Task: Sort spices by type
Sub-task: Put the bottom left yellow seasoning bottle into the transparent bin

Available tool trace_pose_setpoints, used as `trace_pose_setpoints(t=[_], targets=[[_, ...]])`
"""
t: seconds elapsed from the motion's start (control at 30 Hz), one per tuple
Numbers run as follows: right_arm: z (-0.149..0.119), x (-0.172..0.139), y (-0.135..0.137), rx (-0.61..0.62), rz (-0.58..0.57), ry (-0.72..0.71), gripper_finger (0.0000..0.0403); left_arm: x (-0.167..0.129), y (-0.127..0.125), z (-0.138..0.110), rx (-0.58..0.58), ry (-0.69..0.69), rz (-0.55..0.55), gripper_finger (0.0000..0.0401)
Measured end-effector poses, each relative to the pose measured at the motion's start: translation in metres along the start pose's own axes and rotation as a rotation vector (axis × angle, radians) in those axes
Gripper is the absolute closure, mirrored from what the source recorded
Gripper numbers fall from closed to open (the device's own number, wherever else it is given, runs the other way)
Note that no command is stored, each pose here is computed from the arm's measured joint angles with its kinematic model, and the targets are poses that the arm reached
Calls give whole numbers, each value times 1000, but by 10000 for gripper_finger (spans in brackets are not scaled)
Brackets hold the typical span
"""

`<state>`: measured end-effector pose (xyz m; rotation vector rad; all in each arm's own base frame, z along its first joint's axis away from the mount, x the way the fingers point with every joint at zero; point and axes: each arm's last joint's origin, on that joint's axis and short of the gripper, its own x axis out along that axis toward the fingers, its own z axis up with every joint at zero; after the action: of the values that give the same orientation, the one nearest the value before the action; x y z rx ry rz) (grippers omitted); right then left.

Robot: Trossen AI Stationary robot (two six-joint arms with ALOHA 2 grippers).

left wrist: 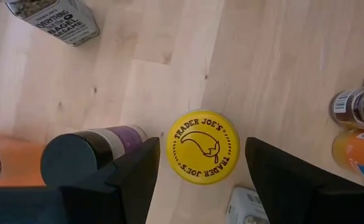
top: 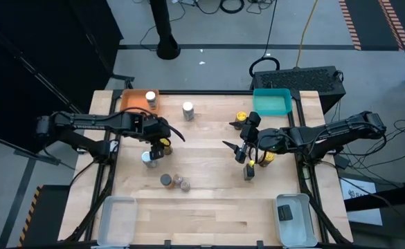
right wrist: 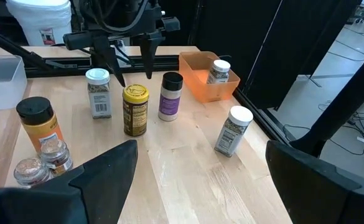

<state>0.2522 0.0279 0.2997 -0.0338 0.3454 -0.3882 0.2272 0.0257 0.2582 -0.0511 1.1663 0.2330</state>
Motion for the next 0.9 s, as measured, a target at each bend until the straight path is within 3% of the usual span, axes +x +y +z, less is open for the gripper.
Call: trace_pose_setpoints(t=[0.37,0.53,0.7,0.9], targets=[[0,0,0,-4,0,0,64,0,-3,-1,23,12,-35,157],[0,0,0,-4,0,0,64,0,4,0,-76,-12,107,157],[0,0,0,-4,-5,0,64,0,0,1,-29,-7,-20,157],[0,0,0,-4,-5,-1,64,0,1,0,-12,-1,-16,156]])
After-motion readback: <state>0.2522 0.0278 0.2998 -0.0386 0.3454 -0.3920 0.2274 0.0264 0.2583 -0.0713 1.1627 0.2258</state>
